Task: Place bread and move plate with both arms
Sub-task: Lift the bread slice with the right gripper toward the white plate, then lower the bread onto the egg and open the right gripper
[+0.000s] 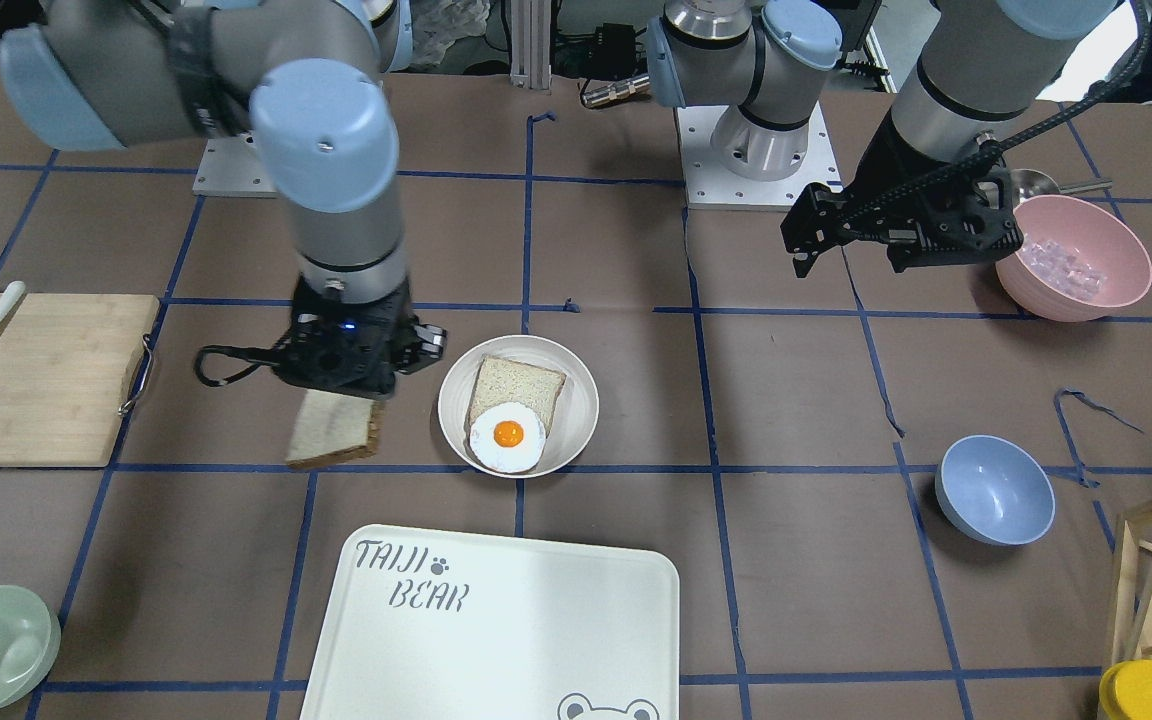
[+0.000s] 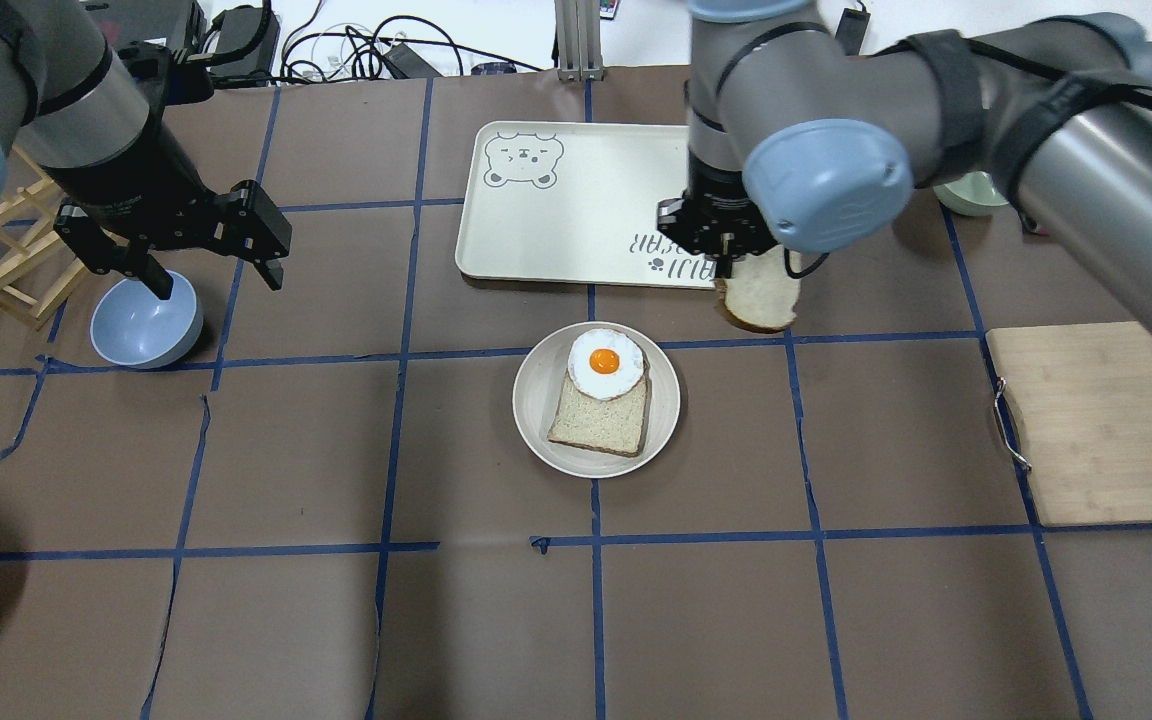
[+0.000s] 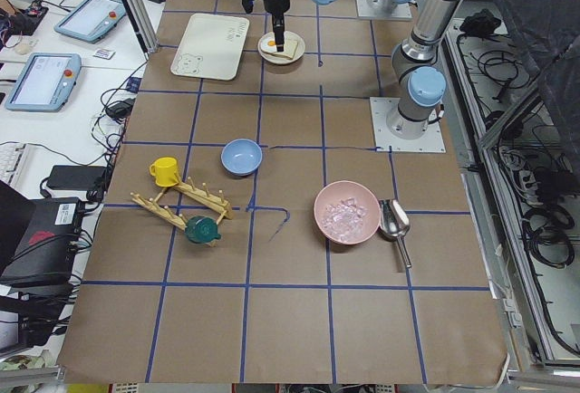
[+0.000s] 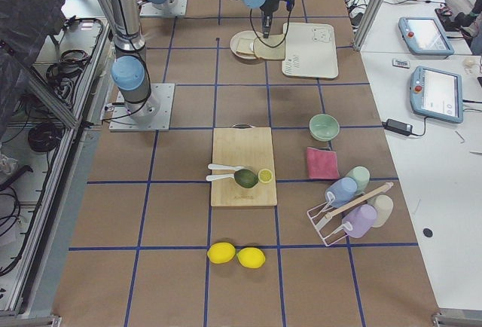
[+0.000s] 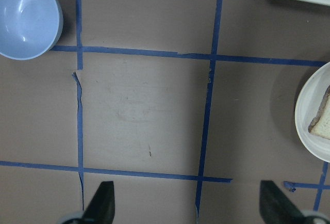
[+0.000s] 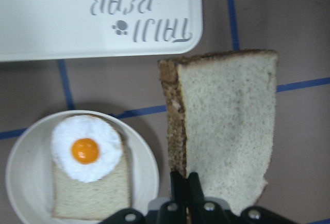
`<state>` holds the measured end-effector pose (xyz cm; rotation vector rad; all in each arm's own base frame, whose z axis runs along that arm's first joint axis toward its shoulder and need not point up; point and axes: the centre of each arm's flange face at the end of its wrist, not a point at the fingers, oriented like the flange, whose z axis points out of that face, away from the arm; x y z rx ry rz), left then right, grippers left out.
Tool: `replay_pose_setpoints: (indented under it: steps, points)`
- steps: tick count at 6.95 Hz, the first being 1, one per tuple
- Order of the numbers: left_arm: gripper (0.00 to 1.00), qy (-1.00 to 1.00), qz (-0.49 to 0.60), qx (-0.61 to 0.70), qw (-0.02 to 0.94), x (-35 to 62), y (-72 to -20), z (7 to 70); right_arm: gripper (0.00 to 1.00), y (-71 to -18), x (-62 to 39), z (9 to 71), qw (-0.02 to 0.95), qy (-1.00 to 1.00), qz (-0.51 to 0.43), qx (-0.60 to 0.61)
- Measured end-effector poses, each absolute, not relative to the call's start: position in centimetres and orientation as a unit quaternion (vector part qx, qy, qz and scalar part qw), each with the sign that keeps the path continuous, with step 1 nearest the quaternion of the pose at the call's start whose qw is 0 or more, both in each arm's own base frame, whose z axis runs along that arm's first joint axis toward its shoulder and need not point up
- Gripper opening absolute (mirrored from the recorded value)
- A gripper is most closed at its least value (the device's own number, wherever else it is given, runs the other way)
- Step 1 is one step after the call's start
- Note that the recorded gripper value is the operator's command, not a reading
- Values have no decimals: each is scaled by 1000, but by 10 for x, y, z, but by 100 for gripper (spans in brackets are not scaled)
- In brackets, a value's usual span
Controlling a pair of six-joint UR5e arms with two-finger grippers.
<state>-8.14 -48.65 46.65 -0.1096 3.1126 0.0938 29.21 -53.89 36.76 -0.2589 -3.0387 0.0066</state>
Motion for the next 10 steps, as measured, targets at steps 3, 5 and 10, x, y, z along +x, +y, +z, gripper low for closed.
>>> replay_pose_setpoints:
  steps: [3, 5, 10]
  points:
    - [100, 999, 30, -35, 13, -81, -486, 467, 0, -525, 389, 315, 35, -987, -14, -158]
    - [100, 999, 31, -36, 15, -80, -487, 467, 0, -501, 420, 288, 42, -987, -19, -154]
    - [100, 999, 33, -35, 20, -79, -486, 466, 39, -482, 422, 253, 61, -988, -15, -141]
